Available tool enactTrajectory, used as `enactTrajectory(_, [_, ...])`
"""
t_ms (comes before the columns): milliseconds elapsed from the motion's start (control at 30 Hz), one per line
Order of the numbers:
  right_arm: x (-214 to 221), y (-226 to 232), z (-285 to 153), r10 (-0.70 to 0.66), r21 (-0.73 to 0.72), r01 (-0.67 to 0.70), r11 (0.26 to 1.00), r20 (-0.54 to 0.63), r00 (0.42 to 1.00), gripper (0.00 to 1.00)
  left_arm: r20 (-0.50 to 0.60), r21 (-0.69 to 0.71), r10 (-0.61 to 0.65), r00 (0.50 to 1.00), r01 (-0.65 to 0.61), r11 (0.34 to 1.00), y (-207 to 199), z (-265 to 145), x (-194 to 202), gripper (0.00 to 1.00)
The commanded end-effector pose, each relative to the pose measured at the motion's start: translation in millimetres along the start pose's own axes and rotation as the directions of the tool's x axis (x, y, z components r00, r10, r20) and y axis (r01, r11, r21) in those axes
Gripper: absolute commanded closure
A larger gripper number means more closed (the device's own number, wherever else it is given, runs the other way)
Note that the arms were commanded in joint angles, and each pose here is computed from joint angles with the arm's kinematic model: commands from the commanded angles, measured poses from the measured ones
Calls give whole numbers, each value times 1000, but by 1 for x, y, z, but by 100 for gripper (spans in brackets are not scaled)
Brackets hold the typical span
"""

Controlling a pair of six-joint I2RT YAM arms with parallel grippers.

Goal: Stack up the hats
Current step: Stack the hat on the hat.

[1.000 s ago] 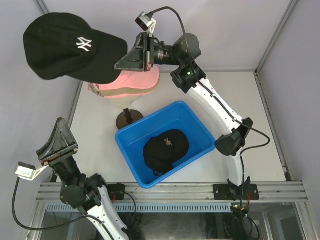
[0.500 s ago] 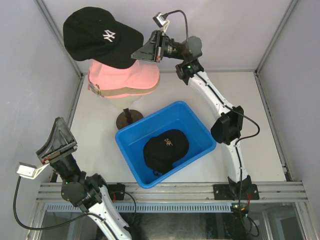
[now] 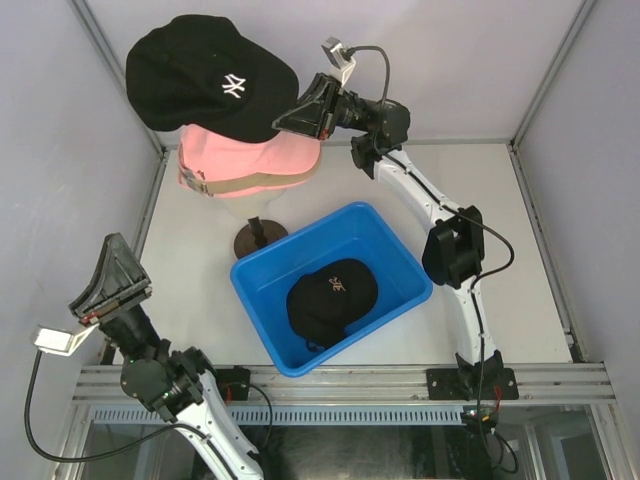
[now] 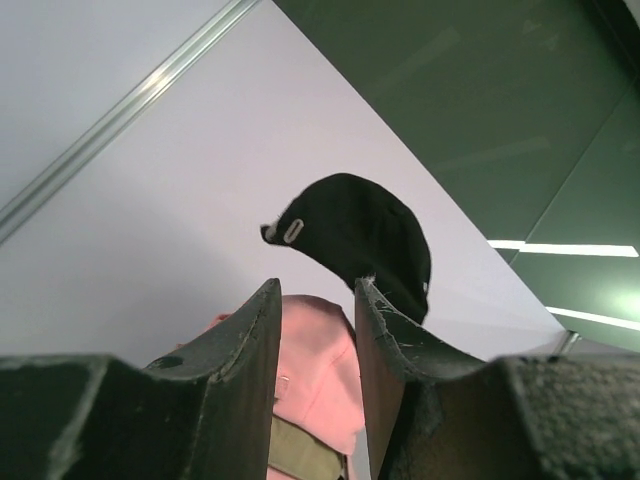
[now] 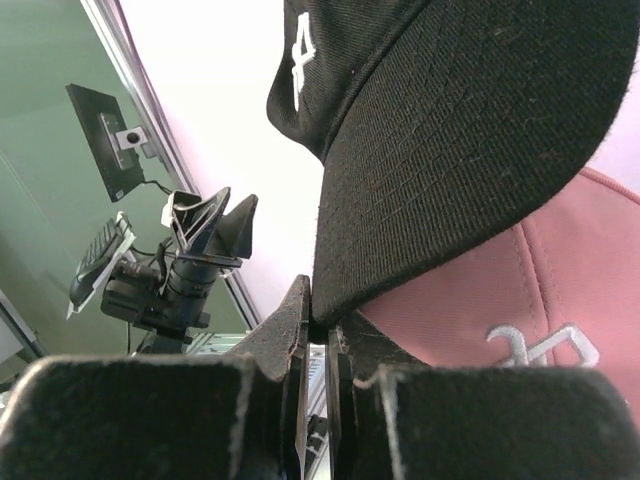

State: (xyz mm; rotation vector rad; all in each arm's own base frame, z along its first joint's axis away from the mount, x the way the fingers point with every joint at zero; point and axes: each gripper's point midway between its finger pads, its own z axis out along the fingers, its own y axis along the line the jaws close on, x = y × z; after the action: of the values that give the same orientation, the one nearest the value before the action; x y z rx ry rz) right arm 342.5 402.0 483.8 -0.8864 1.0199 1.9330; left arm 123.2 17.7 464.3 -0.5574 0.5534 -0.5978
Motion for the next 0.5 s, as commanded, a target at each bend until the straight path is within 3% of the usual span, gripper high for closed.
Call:
enactTrajectory(0, [-22,47,13,-164,-100,171,980,73,984,100,27,-11,71,997,-71,997,1,12,-8,61])
enactTrajectory(267, [-21,74,21,-187,-141,202,969,114,976,100,50,-3,50,997,-50,999,6,34,-12,61])
enactTrajectory(467, [-13,81,20,-170,-145,189,971,130,977,100,-68,54,21,997,-17,998,-3,66,16,62])
